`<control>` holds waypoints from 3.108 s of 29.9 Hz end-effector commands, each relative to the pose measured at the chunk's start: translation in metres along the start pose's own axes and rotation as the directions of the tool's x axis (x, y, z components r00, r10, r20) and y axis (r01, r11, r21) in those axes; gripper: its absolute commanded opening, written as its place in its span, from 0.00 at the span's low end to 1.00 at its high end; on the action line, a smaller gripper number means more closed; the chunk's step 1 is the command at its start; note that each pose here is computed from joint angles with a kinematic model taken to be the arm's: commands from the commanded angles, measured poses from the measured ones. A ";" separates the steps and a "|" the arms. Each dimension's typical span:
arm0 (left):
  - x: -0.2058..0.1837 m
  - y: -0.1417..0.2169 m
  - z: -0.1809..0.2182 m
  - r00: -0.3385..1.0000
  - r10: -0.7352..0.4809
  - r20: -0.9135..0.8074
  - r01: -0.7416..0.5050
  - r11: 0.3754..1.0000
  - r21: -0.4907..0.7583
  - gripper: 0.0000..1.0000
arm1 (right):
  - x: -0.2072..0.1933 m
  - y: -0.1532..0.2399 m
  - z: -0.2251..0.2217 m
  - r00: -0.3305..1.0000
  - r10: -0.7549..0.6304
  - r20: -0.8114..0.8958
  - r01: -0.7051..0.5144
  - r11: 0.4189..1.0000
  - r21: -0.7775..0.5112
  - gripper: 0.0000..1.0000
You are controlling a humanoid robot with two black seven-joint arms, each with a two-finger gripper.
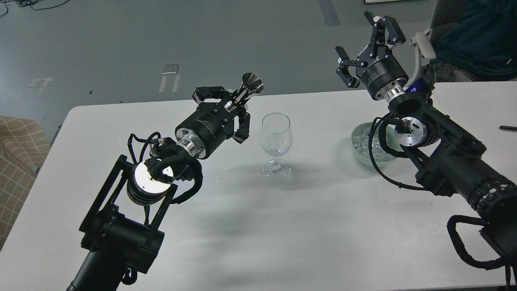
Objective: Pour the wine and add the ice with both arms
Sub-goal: 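Carry the jigger with the left gripper toward the wine glass, then tilt the jigger over the wine glass rim with the left gripper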
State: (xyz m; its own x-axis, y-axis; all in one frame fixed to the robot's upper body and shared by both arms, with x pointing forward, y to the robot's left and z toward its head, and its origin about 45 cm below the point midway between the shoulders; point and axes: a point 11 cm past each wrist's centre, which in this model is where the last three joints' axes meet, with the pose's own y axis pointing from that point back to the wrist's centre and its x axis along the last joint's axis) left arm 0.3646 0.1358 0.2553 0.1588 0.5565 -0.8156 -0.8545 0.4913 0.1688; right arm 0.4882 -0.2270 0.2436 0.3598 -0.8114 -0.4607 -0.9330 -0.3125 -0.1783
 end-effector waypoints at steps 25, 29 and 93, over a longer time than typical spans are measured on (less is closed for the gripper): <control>-0.003 -0.005 -0.019 0.962 0.039 0.270 -0.041 0.999 0.002 0.00 | 0.002 0.002 0.003 1.000 0.005 0.002 -0.005 1.000 -0.003 1.00; -0.001 -0.005 -0.018 0.948 0.054 0.314 -0.052 0.999 -0.014 0.00 | 0.002 0.002 0.003 1.000 0.005 0.002 -0.005 1.000 -0.003 1.00; -0.012 -0.003 -0.033 0.604 0.136 0.785 -0.047 0.990 -0.135 0.00 | 0.004 0.005 0.006 1.000 0.011 0.005 -0.011 1.000 -0.009 1.00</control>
State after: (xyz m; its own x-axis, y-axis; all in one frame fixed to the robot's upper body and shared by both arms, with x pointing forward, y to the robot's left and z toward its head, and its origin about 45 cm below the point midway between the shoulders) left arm 0.3486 0.1032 0.2471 0.3753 0.9233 -0.0817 -0.9131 0.3834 0.1386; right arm 0.4853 -0.2284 0.2365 0.3504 -0.8123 -0.4663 -0.9366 -0.3085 -0.1664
